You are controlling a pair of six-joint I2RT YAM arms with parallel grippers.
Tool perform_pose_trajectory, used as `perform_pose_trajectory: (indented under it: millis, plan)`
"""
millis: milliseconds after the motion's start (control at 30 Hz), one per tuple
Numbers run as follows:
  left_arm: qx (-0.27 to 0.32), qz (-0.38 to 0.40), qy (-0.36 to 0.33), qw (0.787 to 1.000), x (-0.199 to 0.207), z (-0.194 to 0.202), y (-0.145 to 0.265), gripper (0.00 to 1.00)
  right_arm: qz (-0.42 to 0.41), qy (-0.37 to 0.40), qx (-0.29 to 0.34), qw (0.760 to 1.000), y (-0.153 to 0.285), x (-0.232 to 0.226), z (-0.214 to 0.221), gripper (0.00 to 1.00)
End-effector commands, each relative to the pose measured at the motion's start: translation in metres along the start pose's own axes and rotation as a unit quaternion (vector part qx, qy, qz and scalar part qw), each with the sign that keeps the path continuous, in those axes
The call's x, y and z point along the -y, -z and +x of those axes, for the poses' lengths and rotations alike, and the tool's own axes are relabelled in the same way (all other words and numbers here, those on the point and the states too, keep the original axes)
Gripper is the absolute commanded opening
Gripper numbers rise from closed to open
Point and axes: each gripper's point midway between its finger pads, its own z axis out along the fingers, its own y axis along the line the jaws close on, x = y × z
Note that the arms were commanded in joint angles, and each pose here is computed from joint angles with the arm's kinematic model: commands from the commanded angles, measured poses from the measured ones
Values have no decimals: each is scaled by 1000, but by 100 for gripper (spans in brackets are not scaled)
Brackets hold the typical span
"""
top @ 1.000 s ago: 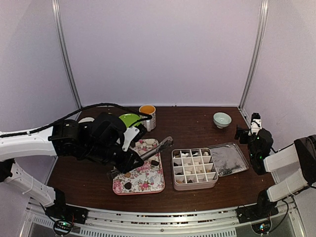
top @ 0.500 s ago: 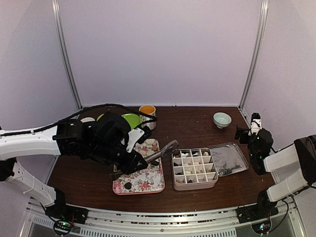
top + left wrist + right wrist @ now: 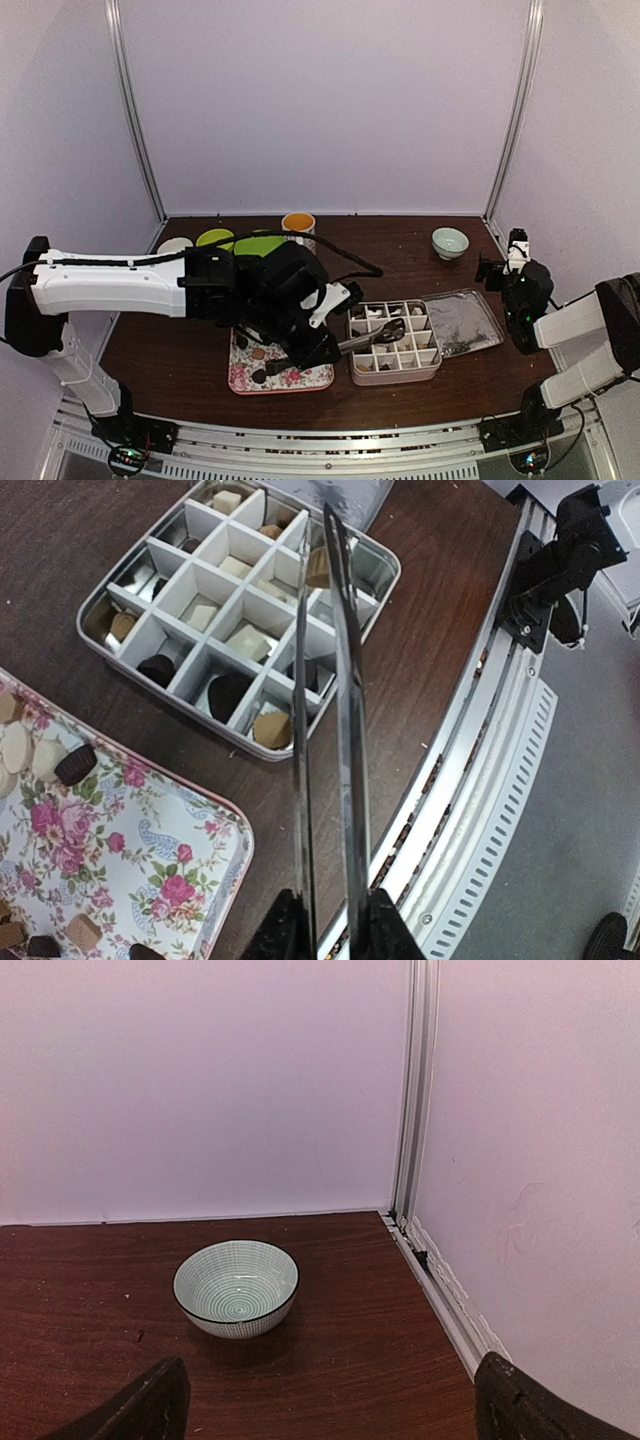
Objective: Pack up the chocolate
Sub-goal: Place the fake chocolate in the empty pocket of the box.
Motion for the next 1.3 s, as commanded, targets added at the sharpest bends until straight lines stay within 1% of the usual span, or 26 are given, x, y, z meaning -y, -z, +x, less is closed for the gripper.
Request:
perform_pose_trajectory:
  millis: [0,167,367,633,800,967,1000,1067,1267]
  plan:
    - [10,43,-35,998,25,-17,-11,20,3,-2,5,1000,-3,2,-5,100]
    - [-1,43,-33,999,25,-14,-21,20,2,-2,5,1000,-3,1,-5,100]
    - [-7,46,-32,998,26,-12,-28,23,2,-2,6,1000,-3,1,-5,100]
    - [-10,25,-31,999,18,-12,-35,27,3,-2,6,1000,-3,1,-5,100]
    - [-4,10,-30,999,14,-16,-34,30,2,-2,6,1000,-3,1,-5,100]
    - [-2,2,-27,1000,11,-16,-37,31,3,-2,5,1000,-3,1,-5,100]
    - [-2,2,-27,1000,11,-16,-38,33,3,-1,5,1000,-3,1,-5,100]
    - [-1,0,-27,1000,10,-17,-38,34,2,-2,5,1000,-3,1,-5,100]
    - [21,-32,-12,999,-1,-21,-23,34,3,-2,5,1000,-3,1,-5,100]
